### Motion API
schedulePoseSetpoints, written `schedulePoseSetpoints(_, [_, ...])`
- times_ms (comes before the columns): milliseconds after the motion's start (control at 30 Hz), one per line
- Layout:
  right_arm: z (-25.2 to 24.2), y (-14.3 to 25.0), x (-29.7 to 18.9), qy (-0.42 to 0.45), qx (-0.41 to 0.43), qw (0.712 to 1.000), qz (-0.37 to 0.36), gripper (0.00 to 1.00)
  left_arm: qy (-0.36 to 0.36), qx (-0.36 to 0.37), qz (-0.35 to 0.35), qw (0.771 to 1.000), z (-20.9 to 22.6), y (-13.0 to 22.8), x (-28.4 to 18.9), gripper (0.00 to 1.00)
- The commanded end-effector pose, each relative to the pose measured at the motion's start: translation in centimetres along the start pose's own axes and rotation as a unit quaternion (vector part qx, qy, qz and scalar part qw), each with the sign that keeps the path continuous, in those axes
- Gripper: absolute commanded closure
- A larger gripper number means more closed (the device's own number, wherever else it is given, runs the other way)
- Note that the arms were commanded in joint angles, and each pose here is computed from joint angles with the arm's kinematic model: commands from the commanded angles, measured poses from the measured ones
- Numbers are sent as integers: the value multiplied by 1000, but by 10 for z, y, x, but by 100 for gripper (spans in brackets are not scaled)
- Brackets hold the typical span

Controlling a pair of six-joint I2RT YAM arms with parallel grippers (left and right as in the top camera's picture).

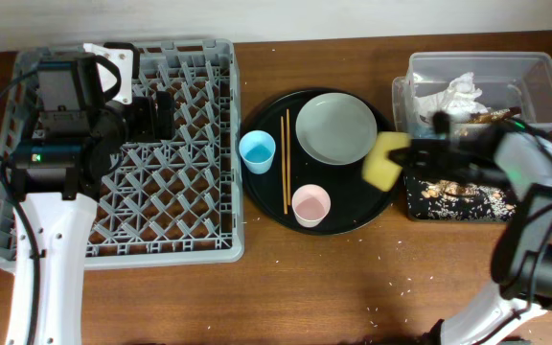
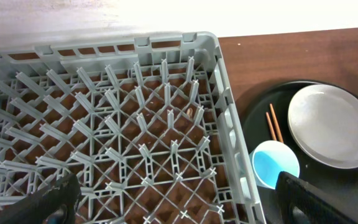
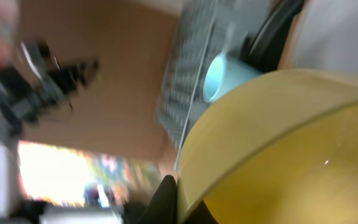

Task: Sort waste into correct bins and load items into the dishwasher rack
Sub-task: 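Set the yellow bowl back on the black round tray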

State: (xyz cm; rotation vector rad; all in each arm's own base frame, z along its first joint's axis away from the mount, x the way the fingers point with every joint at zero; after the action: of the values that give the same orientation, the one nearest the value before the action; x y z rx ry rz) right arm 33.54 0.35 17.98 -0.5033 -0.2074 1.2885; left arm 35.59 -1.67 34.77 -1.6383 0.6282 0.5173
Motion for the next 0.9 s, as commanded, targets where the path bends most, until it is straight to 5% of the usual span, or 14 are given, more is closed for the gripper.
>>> schedulePoseSetpoints(0, [16, -14, 49, 67, -43, 987, 139, 96, 3, 7, -9, 1000, 0, -6, -4, 0])
schedulePoseSetpoints(67, [15, -25, 64, 190, -37, 959, 207, 96, 3, 7, -9, 1000, 0, -6, -4, 0])
schedulePoseSetpoints(167, [13, -36, 76, 423, -33, 870, 253, 96, 3, 7, -9, 1000, 0, -6, -4, 0])
schedulePoseSetpoints(300, [11, -9, 100, 555, -25, 783, 279, 96, 3, 7, -9, 1000, 0, -6, -4, 0])
schedulePoseSetpoints(600, [-35, 44, 129, 549, -41, 780, 298, 96, 3, 7, -9, 1000, 0, -6, -4, 0])
schedulePoseSetpoints(733, [-35, 44, 131, 545, -41, 783, 297, 67, 3, 7, -9, 1000, 0, -6, -4, 0])
schedulePoseSetpoints(867, [-23, 33, 137, 525, -40, 800, 289, 62, 3, 7, -9, 1000, 0, -6, -4, 0])
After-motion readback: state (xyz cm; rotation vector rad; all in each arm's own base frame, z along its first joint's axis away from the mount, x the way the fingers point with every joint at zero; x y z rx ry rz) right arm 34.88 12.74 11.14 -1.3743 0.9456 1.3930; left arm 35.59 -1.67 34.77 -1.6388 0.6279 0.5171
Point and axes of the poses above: each gripper's point midway between its finger pads, its own x axis out along the fingers, its own z axis along the line the jaws close on, y = z × x, the point moved 6 cm from there along -x, back along the fingers, and after that the axes turned 9 degrees about -x, right-handed, at the moved point
